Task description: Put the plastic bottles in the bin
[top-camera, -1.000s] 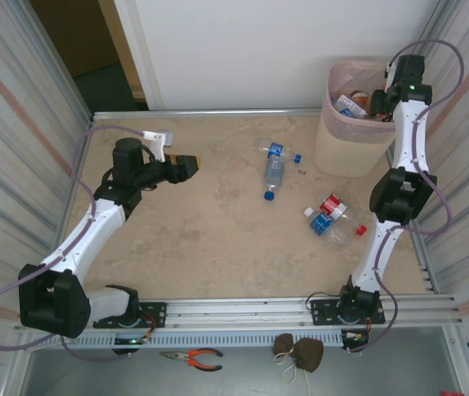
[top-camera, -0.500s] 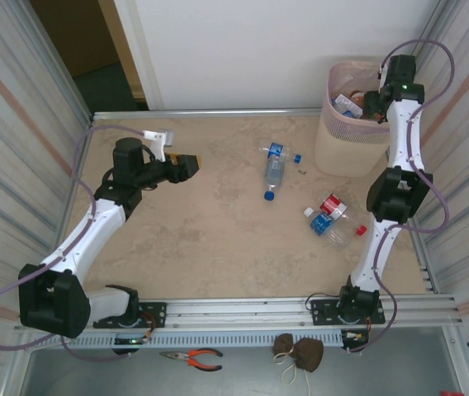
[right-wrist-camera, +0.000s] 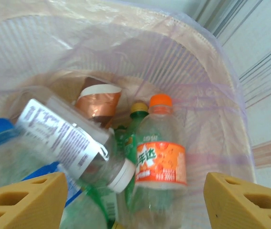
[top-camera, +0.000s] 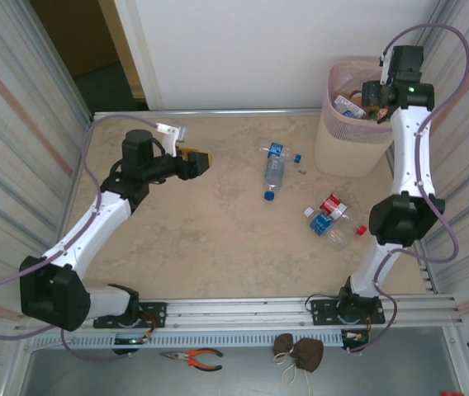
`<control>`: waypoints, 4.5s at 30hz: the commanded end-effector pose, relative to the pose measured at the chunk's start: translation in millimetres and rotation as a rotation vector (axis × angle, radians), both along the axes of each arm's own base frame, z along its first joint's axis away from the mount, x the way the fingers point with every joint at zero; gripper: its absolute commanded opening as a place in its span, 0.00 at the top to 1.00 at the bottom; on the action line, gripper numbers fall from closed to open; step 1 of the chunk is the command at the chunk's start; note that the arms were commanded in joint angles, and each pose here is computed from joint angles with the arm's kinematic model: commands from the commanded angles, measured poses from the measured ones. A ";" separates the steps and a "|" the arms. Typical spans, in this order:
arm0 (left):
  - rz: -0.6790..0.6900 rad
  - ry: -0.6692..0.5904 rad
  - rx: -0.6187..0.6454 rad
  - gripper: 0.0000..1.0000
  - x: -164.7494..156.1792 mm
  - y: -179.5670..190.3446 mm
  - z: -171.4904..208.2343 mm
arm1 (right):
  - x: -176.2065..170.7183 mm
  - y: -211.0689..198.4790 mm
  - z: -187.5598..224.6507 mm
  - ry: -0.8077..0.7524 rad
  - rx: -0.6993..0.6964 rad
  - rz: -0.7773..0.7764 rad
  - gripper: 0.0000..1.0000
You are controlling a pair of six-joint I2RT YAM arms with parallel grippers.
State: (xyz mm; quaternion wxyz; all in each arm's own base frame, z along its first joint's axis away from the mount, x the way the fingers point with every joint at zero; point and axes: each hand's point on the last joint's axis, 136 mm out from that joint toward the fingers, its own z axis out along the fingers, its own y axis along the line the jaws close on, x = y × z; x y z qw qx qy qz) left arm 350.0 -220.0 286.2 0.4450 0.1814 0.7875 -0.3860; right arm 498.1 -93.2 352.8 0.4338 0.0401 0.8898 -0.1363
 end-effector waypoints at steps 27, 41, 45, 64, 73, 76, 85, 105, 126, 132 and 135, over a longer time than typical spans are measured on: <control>-0.159 0.183 0.465 0.38 -15.0 -165.2 -121.7 | -153.6 62.0 -37.6 -0.105 0.264 0.071 0.25; -0.096 0.295 0.591 0.37 1.4 -186.1 -196.8 | -169.8 70.6 -42.0 -0.128 0.296 0.098 0.24; -0.095 0.322 0.613 0.36 8.6 -193.9 -219.0 | -172.7 71.6 -38.6 -0.141 0.295 0.104 0.24; -0.046 0.359 0.671 0.52 31.9 -194.2 -253.6 | -176.9 70.1 -22.7 -0.181 0.262 0.111 0.23; -0.035 0.332 0.634 0.63 26.1 -180.0 -222.9 | -180.3 70.7 -18.5 -0.194 0.262 0.113 0.23; -0.032 0.319 0.614 0.65 22.1 -173.4 -207.9 | -180.5 74.0 -19.1 -0.196 0.285 0.120 0.23; -0.134 0.117 0.403 0.66 1.1 -176.9 -119.7 | -186.0 106.8 0.8 -0.276 0.451 0.244 0.24; -0.611 -0.475 -0.200 0.65 -115.3 -177.5 138.8 | -249.1 199.8 117.1 -0.617 0.636 0.786 0.21; -0.982 -0.672 -0.440 0.66 -215.3 -149.4 214.5 | -353.3 273.4 234.0 -0.819 0.857 1.341 0.13; -1.012 -0.707 -0.438 0.67 -226.2 -147.5 221.5 | -354.8 280.1 242.1 -0.805 0.881 1.364 0.17; -1.013 -0.713 -0.439 0.69 -226.9 -147.7 221.9 | -352.4 282.0 243.5 -0.807 0.875 1.360 0.17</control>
